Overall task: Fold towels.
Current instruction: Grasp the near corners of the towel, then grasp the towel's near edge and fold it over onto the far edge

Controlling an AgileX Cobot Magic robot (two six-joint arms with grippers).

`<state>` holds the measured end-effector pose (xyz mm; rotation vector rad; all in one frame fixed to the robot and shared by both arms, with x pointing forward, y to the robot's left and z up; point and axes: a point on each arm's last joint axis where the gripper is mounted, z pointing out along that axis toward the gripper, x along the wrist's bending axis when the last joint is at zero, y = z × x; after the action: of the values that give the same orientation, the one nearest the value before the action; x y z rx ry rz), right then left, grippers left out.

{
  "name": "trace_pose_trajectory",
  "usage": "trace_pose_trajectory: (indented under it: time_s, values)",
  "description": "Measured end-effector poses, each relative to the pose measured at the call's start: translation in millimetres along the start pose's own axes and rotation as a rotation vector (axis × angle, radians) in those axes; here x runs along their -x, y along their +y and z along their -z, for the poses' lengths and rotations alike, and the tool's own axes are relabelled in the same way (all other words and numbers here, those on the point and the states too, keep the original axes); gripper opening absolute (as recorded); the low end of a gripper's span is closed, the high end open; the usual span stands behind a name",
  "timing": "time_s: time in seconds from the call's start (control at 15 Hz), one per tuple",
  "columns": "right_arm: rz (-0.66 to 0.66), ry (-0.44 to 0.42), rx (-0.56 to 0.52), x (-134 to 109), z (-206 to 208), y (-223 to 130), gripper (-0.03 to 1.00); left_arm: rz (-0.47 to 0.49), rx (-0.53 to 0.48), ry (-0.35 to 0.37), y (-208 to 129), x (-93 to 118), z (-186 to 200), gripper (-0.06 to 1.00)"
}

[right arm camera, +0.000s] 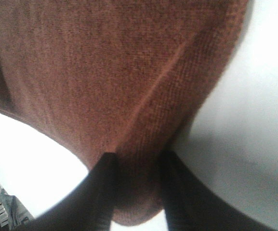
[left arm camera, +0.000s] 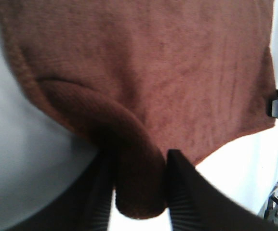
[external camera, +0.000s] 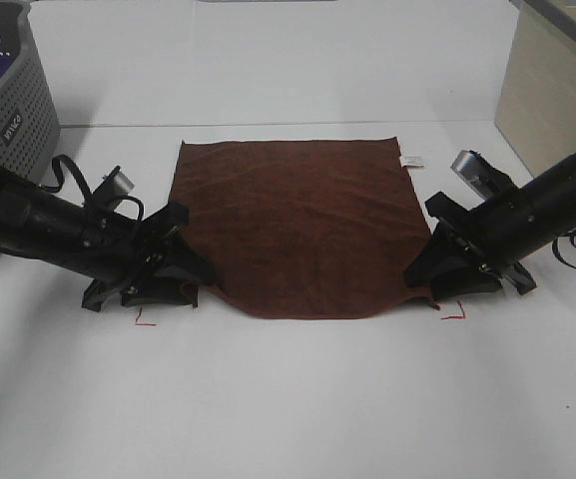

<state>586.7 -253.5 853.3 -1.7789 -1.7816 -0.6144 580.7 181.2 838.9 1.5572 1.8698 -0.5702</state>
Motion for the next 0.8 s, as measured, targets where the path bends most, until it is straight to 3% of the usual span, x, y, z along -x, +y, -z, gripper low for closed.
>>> trace_pose_trajectory:
  time_s: [0.07,0.2,0.47,0.8]
  values:
    - [-0.004,-0.009,0.000,2.2,-1.6,0.2,0.17,0.001,0.002,0.011,0.1,-1.7,-0.7,0.13]
    - [0.000,-0.019,0.000,2.6,-2.7,-0.3,0.04,-0.002,0.001,0.014,0.1,-1.9,-0.7,0.03]
    - [0.010,-0.026,-0.006,-1.4,2.5,-1.7,0.02,0.002,-0.057,0.012,-5.2,-1.8,-0.5,0.02]
    - [-0.053,-0.073,-0.114,-8.6,12.8,-34.4,0.02,0.025,-0.183,0.048,-35.1,4.2,10.9,0.01]
